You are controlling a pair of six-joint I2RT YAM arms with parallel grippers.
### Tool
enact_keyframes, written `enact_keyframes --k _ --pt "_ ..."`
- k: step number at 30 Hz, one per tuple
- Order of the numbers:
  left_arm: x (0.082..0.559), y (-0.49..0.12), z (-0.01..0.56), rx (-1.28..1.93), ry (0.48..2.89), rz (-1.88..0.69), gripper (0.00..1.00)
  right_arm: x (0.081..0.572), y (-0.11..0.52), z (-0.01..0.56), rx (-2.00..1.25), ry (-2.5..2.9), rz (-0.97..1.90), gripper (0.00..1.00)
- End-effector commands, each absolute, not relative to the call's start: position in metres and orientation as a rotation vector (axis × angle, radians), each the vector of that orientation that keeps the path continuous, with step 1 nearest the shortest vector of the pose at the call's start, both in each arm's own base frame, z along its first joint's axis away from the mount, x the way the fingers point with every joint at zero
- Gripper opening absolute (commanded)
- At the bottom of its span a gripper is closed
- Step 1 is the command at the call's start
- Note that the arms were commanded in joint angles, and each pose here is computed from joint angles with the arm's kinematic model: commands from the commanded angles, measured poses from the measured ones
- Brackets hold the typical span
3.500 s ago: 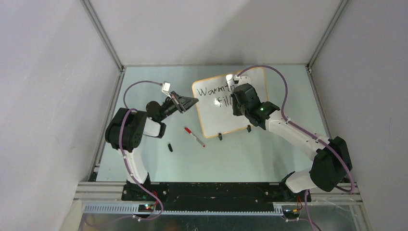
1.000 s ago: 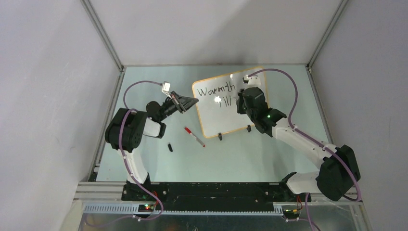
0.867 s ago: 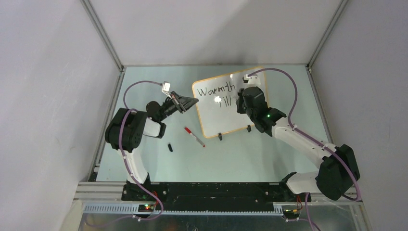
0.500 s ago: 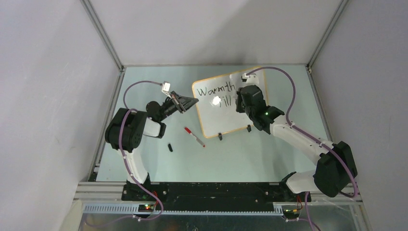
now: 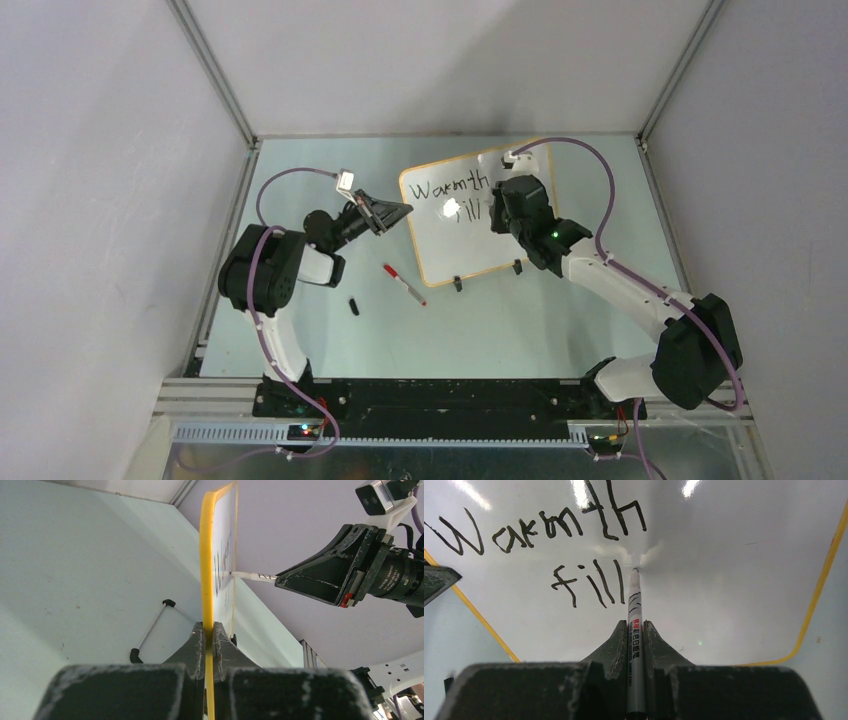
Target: Write a sentence on the whiteboard
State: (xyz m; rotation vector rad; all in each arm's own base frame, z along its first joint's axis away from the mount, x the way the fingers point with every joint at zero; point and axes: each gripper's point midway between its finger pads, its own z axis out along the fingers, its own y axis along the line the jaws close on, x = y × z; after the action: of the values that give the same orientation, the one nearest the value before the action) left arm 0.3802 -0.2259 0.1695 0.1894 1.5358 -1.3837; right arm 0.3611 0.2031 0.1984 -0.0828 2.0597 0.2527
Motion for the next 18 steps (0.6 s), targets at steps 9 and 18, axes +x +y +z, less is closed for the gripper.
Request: enact_keyframes --k 9,18 --pt "0.3723 -0.2275 0.1837 0.279 1.467 -1.354 0.0 0.3609 0.2119 0.2091 -0.105 2.059 0.305 0.0" --pt "0.3723 -0.2274 0.1842 0.28 1.466 -1.353 0.0 0.3571 0.2032 0.2041 -0.083 2.084 0.256 0.0"
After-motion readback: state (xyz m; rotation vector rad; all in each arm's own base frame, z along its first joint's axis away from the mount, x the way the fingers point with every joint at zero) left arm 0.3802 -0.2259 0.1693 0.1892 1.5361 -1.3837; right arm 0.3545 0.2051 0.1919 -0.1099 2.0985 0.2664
